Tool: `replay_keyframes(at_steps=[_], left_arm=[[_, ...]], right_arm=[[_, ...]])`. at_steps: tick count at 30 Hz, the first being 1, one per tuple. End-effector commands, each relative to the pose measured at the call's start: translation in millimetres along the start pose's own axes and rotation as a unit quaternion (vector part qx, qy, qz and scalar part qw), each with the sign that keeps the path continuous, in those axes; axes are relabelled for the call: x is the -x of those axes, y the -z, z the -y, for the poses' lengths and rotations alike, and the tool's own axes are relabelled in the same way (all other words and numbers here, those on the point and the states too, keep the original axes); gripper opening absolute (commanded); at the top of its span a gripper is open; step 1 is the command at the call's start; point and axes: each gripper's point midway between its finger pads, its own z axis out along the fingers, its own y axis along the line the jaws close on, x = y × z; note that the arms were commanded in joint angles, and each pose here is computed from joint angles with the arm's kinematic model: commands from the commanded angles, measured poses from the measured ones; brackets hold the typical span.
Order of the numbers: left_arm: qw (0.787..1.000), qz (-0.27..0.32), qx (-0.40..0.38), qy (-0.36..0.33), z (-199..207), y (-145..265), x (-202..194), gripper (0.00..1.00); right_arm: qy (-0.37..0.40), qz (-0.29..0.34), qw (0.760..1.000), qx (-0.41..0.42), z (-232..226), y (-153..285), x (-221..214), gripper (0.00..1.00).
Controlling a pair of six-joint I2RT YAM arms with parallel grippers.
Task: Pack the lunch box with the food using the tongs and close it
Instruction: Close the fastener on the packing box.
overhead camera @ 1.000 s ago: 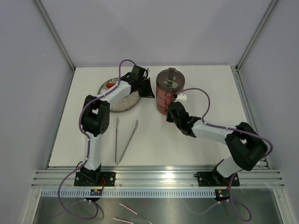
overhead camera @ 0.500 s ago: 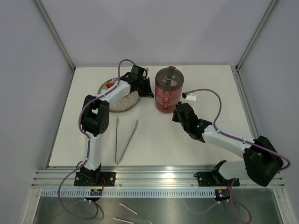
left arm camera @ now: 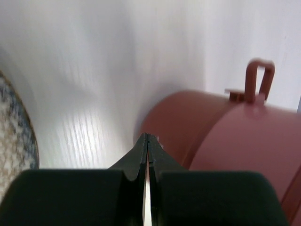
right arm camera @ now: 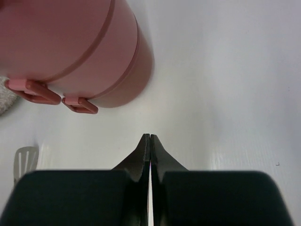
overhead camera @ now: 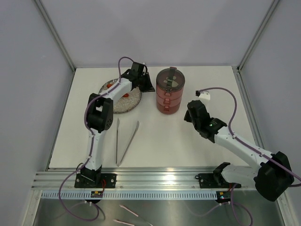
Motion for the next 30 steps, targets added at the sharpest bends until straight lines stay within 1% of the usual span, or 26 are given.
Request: replay_keyframes(at_steps=[1, 2, 6, 8, 9, 10, 11, 12, 13, 14, 15, 17, 18, 19, 21, 23, 26, 27, 29, 30], left_arm=[[0.999, 0.041, -0.028, 0.011, 21.6, -20.8, 28.7, 0.0], [0.998, 0.046, -0.046, 0.005, 35.7, -20.0, 35.8, 0.0], [0.998, 0.019, -0.059, -0.027, 59.8, -27.4, 7.2, 0.0], [0.996, 0.024, -0.075, -0.041, 75.3, -10.8, 1.6, 0.0], [0.996, 0.012, -0.076, -0.045, 71.8, -15.1, -19.3, 0.0], [0.996, 0.008, -0.078, -0.048, 73.8, -10.5, -27.6, 0.0], [0.994, 0.016, -0.091, -0.056, 87.1, 7.7, -28.4, 0.0], [0.995, -0.001, -0.084, -0.056, 78.4, 7.1, -49.1, 0.0], [0.994, -0.009, -0.089, -0.065, 85.1, 11.8, -63.9, 0.0], [0.992, 0.002, -0.1, -0.073, 96.6, 29.4, -65.1, 0.0], [0.992, -0.015, -0.097, -0.078, 93.6, 28.5, -89.2, 0.0], [0.989, -0.017, -0.11, -0.094, 105.6, 43.5, -103.4, 0.0], [0.987, -0.032, -0.111, -0.107, 110.8, 45.5, -120.3, 0.0], [0.986, -0.038, -0.103, -0.124, 108.8, 46.3, -129.2, 0.0], [0.985, -0.053, -0.082, -0.14, 102.8, 52.6, -141.1, 0.0], [0.988, -0.051, -0.05, -0.137, 86.1, 56.9, -139.2, 0.0], [0.992, -0.029, -0.038, -0.113, 66.6, 67.8, -112.2, 0.0], [0.995, -0.014, -0.033, -0.098, 55.2, 70.8, -94.3, 0.0], [0.996, 0.001, -0.028, -0.087, 46.9, 70.4, -75.5, 0.0], [0.996, 0.017, -0.027, -0.085, 46.2, 73.0, -56.0, 0.0]], right_arm=[[-0.037, 0.016, 0.999, 0.011, -4.0, 18.7, 37.2, 0.0], [-0.041, 0.013, 0.999, 0.01, -2.8, 22.6, 40.6, 0.0], [-0.062, 0.018, 0.998, 0.007, 5.9, 37.9, 56.6, 0.0], [-0.072, 0.02, 0.997, -0.006, 16.6, 45.9, 67.9, 0.0], [-0.074, 0.017, 0.997, -0.008, 19.1, 47.5, 70.1, 0.0], [-0.075, 0.019, 0.997, -0.007, 20.2, 50.5, 77.9, 0.0], [-0.077, 0.014, 0.997, -0.024, 30.8, 50.4, 79.4, 0.0], [-0.077, 0.01, 0.997, -0.03, 34.5, 50.4, 81.4, 0.0], [-0.075, 0.003, 0.997, -0.029, 34.2, 48.9, 85.1, 0.0], [-0.072, -0.01, 0.997, -0.039, 40.1, 47.9, 83.2, 0.0], [-0.078, -0.019, 0.996, -0.046, 46.4, 45.4, 85.0, 0.0], [-0.076, -0.043, 0.994, -0.061, 52.2, 38.9, 86.1, 0.0], [-0.082, -0.056, 0.993, -0.064, 57.6, 35.4, 86.3, 0.0], [-0.08, -0.074, 0.991, -0.073, 60.5, 31.0, 85.5, 0.0], [-0.086, -0.084, 0.989, -0.081, 68.5, 26.2, 89.9, 0.0], [-0.088, -0.094, 0.988, -0.084, 73.2, 26.5, 88.7, 0.0], [-0.082, -0.113, 0.986, -0.089, 77.7, 29.0, 81.5, 0.0], [-0.08, -0.122, 0.986, -0.082, 75.9, 30.7, 77.1, 0.0], [-0.075, -0.131, 0.987, -0.063, 72.4, 34.4, 66.8, 0.0], [-0.079, -0.135, 0.987, -0.04, 68.2, 40.9, 56.2, 0.0]])
